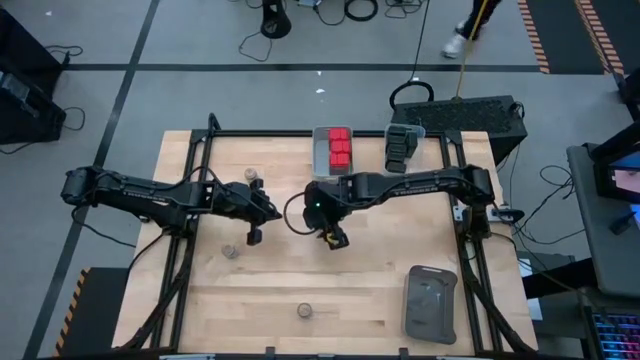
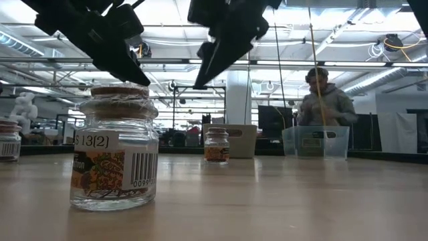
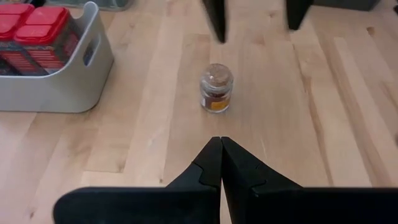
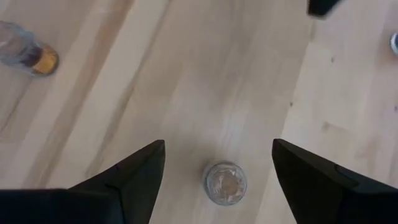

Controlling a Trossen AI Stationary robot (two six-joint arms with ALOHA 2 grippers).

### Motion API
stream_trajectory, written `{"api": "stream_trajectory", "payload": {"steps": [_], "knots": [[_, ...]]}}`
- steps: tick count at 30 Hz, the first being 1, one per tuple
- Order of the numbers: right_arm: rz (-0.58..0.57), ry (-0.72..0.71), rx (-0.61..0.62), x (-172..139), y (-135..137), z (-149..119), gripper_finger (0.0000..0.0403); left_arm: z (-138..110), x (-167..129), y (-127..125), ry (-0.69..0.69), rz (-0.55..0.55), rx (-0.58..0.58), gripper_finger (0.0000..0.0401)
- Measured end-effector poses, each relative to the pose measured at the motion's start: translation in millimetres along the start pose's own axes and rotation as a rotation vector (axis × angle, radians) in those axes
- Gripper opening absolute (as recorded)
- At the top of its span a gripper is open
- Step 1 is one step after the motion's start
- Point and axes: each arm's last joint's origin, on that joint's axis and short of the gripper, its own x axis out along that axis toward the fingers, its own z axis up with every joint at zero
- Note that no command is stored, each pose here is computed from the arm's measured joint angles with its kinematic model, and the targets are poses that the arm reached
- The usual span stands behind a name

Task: Sort spices by type
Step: Put the brown seasoning bottle into the black bin

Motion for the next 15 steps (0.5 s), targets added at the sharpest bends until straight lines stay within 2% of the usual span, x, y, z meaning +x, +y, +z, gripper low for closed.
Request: {"api": "stream_trajectory", "payload": {"steps": [4, 10, 15], "knots": [[0.014, 0.074, 0.025, 18, -1, -7, 0.0279, -1, 2, -2, 0.012, -0.045, 0.000, 0.0009], [0.032, 0.156, 0.034, 48, -2, -17, 0.0279, -8, 17, -2, 0.082, -0.045, -0.002, 0.0009], [-0.087, 0.204, 0.031, 50, -4, -21, 0.0279, -13, 33, -1, 0.123, -0.034, 0.002, 0.0009]]}}
